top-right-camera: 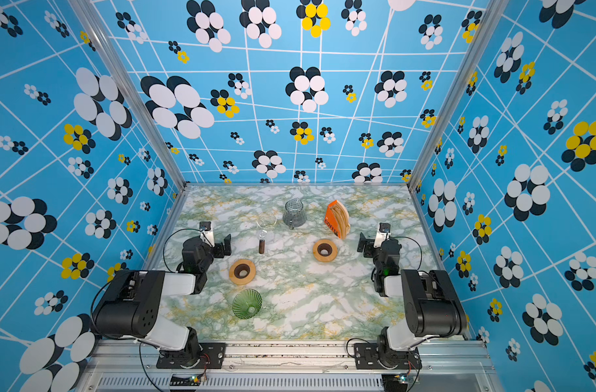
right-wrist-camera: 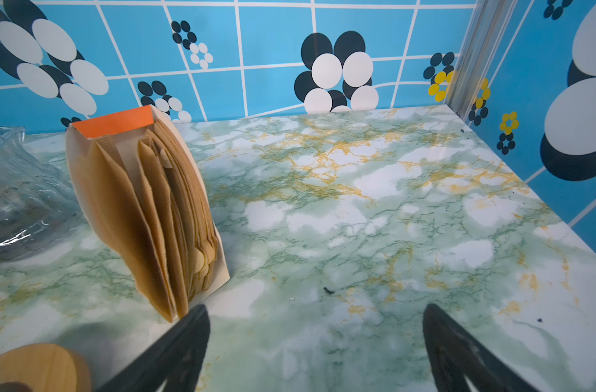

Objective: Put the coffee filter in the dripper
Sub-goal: 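Extend left gripper toward the glass server while right gripper reaches toward the filter box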

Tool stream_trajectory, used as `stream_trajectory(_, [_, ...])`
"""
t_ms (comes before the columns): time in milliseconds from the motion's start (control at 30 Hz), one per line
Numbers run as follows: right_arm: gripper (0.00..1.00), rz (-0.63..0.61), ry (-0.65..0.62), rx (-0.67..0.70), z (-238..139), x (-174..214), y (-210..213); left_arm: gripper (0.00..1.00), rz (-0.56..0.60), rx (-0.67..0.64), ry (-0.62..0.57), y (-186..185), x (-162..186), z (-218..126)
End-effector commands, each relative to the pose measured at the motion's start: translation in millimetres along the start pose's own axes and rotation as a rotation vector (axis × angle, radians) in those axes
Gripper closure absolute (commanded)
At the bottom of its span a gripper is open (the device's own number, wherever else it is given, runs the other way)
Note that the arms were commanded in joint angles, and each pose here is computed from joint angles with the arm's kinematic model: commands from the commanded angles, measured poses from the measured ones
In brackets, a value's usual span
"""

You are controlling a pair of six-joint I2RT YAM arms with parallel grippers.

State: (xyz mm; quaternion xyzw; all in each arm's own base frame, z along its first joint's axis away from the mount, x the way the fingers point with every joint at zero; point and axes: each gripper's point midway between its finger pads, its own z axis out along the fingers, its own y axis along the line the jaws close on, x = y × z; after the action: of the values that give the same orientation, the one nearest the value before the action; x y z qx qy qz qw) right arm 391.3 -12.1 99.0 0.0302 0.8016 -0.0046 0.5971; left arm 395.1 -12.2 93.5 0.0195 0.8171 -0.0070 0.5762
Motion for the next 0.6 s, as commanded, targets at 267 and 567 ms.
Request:
stream_trajectory(267, [0.01, -0.005, -0.017, -0.002, -4, -6, 1, 0.01, -0.001, -0.025, -0.022, 2, -16, -9])
stream_trajectory(567, [0.01, -0.003, 0.031, -0.006, -9, -21, 2, 0.01, -0.05, -0.046, 0.059, 3, -29, -18])
